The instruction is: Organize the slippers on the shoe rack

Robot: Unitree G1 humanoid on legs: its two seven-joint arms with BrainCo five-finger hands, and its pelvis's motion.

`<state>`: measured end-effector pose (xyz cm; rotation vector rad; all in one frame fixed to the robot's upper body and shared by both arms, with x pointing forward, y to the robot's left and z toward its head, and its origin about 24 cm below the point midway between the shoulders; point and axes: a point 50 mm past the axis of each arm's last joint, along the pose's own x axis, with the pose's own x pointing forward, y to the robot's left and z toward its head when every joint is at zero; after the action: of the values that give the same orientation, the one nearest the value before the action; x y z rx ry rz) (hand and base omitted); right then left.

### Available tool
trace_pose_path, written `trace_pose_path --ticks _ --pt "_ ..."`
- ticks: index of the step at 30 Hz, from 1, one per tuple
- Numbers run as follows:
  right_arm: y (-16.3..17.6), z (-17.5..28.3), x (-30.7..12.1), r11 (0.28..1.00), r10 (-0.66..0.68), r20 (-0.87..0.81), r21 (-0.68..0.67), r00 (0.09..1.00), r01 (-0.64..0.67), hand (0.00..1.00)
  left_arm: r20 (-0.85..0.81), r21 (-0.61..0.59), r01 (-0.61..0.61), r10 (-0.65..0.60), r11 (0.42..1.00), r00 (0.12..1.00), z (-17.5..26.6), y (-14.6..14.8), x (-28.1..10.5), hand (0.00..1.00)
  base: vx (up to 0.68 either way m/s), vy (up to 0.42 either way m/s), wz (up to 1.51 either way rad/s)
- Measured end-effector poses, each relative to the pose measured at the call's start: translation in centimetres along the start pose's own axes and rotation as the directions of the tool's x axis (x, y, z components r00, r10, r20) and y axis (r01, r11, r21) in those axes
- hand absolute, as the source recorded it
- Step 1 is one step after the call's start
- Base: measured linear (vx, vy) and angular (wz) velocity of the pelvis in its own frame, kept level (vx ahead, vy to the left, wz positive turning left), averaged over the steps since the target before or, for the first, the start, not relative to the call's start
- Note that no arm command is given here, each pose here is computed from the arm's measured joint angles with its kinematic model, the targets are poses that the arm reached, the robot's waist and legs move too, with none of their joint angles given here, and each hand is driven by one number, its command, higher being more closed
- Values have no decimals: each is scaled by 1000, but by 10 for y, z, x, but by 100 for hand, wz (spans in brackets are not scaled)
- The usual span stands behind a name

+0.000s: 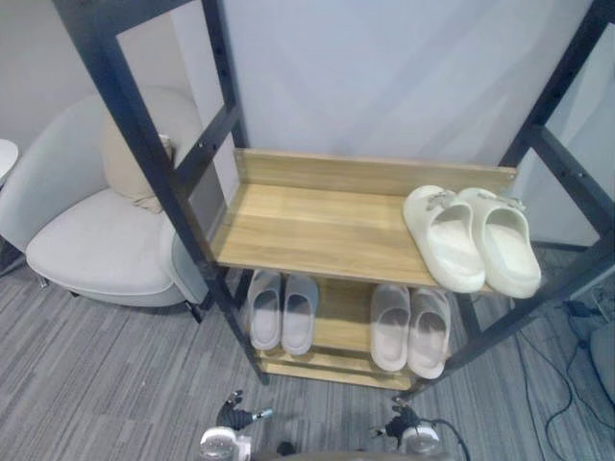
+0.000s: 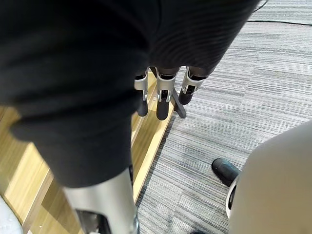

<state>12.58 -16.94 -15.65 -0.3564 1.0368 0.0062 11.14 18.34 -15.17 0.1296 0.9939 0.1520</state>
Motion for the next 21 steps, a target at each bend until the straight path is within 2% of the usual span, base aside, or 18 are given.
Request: trace_pose_path --ticks 8,17,21 --pt "3 14 2 1000 14 40 -13 999 -14 0 5 -74 -30 31 997 1000 1 5 0 0 35 42 11" --pt "7 26 4 999 26 73 -32 997 -24 0 43 -91 -64 68 994 997 14 5 3 0 8 -167 115" --pt "-4 35 5 1000 -1 111 -28 994 4 0 56 -100 -55 60 993 997 19 1 4 0 -65 -128 91"
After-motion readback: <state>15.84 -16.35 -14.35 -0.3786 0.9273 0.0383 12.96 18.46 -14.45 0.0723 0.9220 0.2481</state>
